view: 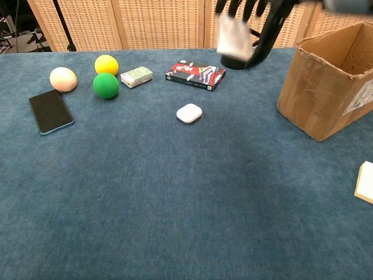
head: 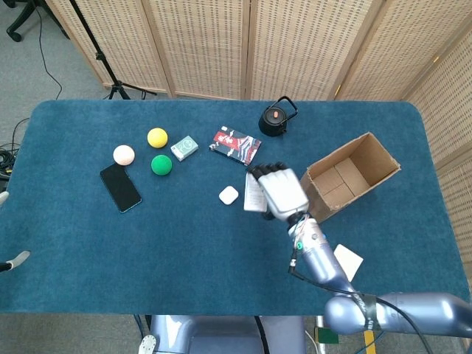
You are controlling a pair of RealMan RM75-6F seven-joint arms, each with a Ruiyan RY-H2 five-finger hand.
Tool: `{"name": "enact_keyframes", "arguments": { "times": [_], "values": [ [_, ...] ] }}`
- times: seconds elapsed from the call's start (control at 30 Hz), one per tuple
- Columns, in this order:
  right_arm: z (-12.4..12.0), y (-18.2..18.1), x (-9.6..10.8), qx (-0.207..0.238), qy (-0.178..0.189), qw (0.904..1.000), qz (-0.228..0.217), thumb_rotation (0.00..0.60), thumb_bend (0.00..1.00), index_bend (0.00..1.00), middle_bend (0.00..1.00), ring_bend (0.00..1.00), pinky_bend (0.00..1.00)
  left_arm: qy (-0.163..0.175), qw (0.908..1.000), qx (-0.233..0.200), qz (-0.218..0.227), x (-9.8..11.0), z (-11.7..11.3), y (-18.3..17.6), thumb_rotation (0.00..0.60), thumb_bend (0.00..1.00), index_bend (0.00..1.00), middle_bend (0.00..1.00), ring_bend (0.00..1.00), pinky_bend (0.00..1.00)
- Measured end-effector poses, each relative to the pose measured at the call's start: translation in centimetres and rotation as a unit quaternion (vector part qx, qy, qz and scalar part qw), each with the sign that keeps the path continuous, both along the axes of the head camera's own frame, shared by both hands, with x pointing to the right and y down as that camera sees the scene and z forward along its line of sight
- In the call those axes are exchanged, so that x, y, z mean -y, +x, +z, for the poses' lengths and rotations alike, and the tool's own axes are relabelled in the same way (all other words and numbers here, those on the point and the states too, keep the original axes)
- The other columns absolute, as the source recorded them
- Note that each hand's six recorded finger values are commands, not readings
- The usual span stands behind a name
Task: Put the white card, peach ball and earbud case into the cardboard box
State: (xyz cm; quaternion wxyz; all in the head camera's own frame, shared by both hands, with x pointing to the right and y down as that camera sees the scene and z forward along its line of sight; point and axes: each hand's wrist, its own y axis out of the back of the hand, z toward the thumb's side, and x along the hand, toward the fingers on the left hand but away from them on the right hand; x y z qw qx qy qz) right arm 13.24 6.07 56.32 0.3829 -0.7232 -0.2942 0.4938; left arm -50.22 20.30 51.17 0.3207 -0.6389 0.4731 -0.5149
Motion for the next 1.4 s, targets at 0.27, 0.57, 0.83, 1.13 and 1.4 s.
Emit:
{"name": "enact_keyframes", "arguments": {
  "times": [0.27,0.57,0.83,1.13,1.4],
  "values": [
    [-3.1,6.5,5.3,-0.037,0.040,0.9942,0.093,0.600,0.42,0.38,0.44,0.26,0.22,0.001,1.0000,-0.001,0.007,0.0,0.0,0.5,0.600,0.01,0.00,0.00,0.00,0.09],
    [0.1,14.5,7.7,-0.101,0.004,0.9737,0.204,0.600,0.44,0.38,0.44,0.26,0.22,-0.003,1.0000,0.000,0.007,0.0,0.0,0.5,0.600,0.01,0.00,0.00,0.00,0.09],
    [2.6,15.2,5.8,-0.134,-0.048,0.9642,0.223,0.600,0.44,0.38,0.44,0.26,0.22,-0.003,1.0000,-0.001,0.008,-0.1,0.0,0.6,0.600,0.01,0.00,0.00,0.00,0.09],
    [3.1,13.7,5.6,-0.121,-0.038,0.9690,0.212,0.600,0.00,0.03,0.03,0.03,0.22,0.000,1.0000,-0.001,0.005,-0.1,-0.2,0.4,0.600,0.01,0.00,0.00,0.00,0.09],
    [3.1,14.1,5.3,-0.137,-0.049,0.9657,0.215,0.600,0.00,0.00,0.00,0.00,0.18,0.001,1.0000,-0.002,0.004,-0.1,-0.3,0.3,0.600,0.01,0.00,0.00,0.00,0.09]
  ]
}}
